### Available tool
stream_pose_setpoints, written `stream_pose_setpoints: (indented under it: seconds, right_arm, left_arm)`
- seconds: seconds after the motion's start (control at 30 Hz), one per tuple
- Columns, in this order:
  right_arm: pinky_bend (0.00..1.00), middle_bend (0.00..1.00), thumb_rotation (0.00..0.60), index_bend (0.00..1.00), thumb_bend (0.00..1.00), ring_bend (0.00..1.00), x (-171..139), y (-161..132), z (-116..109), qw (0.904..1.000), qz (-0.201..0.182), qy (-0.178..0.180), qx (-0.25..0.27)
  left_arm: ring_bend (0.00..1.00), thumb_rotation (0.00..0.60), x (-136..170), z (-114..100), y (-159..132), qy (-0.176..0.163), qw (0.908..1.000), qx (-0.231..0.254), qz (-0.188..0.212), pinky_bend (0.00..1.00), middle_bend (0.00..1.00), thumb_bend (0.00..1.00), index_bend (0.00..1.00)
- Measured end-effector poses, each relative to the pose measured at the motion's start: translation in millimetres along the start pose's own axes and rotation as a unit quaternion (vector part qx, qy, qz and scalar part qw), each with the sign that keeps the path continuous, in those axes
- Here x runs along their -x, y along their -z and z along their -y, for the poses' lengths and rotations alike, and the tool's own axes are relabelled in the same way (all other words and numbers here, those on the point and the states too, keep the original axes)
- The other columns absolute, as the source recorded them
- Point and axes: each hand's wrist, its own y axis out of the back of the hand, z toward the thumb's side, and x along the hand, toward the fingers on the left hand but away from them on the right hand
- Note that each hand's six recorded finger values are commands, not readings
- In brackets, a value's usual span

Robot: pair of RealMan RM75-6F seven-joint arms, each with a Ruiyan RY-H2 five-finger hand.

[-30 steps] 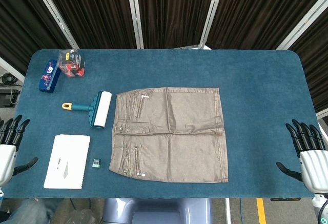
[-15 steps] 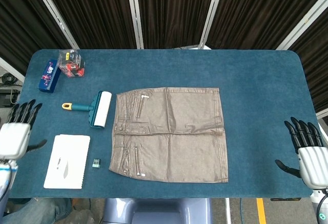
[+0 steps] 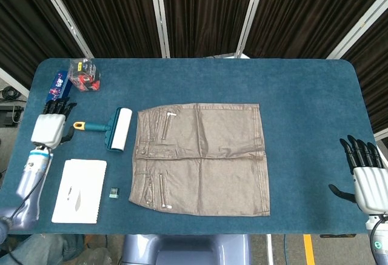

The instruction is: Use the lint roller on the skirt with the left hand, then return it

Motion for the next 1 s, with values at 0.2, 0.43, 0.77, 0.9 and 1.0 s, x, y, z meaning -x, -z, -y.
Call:
stream_pose_setpoints:
  seconds: [0.2,0.43,0.77,0.9,1.0]
  right_arm:
    - [0.00,0.00,0.600,0.00,0.00,0.00,3,6,1,0.9999,0.015,-0.004,0.001]
    - [0.00,0.00,0.600,0.00,0.00,0.00,2,9,3,0.9997,0.017,-0.016,0.001]
    - [0.00,0.00,0.600,0.00,0.00,0.00,2,12,3,0.9995,0.023,-0.024,0.000]
    - [0.00,0.00,0.600,0.00,0.00,0.00,3,12,3,0.9996,0.022,-0.020,0.002]
    - [0.00,0.00,0.600,0.00,0.00,0.00,3,12,3,0.9996,0.022,-0.018,0.003]
  left_arm:
    - [0.00,0.600,-17,26,-18,0.030,0.9995,0.012,0.004,0.06,0.07,0.50,0.16]
    - [0.01,0.600,-20,48,-23,0.059,0.9973,0.044,-0.005,0.10,0.10,0.50,0.16]
    - [0.05,0.600,-28,61,-38,0.062,0.9959,0.065,-0.008,0.13,0.15,0.50,0.20]
    - [0.07,0.600,-31,62,-46,0.061,0.9962,0.063,0.002,0.14,0.16,0.50,0.22]
    - [0.07,0.600,-32,63,-50,0.061,0.9965,0.057,0.005,0.15,0.16,0.50,0.23]
